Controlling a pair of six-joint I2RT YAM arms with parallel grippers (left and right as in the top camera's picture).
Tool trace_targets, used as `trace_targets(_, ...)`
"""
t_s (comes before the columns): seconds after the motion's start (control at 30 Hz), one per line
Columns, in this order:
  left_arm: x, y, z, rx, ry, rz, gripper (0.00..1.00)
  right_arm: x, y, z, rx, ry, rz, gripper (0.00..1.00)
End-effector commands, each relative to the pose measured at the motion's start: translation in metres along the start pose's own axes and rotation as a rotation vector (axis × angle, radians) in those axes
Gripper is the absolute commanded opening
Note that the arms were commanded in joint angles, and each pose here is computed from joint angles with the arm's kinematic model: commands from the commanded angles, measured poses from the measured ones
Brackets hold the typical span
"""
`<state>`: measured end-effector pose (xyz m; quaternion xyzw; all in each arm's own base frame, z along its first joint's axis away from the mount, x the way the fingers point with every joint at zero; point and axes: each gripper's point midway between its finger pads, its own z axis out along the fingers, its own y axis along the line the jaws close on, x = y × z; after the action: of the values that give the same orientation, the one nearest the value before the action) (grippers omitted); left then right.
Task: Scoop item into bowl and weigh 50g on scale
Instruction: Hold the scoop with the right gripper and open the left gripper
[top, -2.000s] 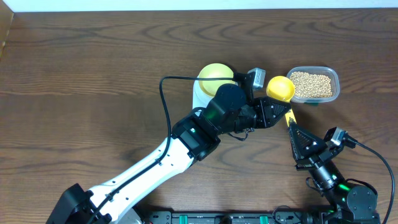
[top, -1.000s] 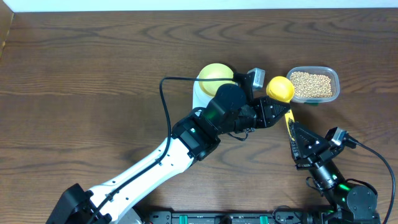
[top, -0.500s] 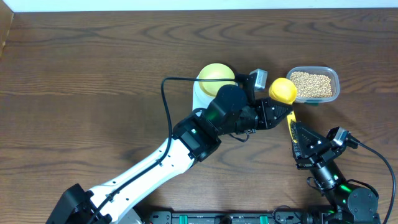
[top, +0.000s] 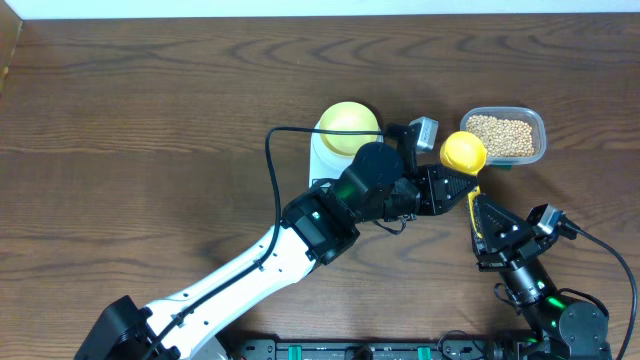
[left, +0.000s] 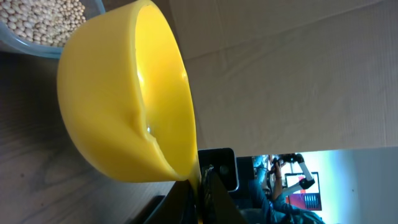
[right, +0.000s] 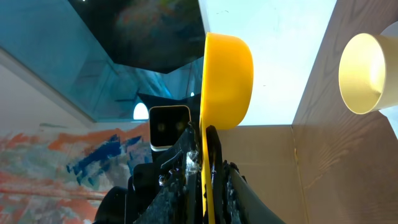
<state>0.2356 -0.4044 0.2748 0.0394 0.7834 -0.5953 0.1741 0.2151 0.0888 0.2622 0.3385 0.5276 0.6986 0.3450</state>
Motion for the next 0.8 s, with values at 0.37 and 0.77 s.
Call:
trace_targets(0.37, -0.0064, 0.0025, 0.0004, -0.010, -0.039, 0.002, 0.07, 0.0019, 0.0085, -0.0001, -0.019, 0.002, 0.037, 0.16)
trace_targets(0.77, -0.0109, 0.0021, 0.0003, -0.011, -0.063, 0.006, 0.07, 0.0039, 0.0080, -0.0001, -0.016, 0.013, 0.038, 0.16)
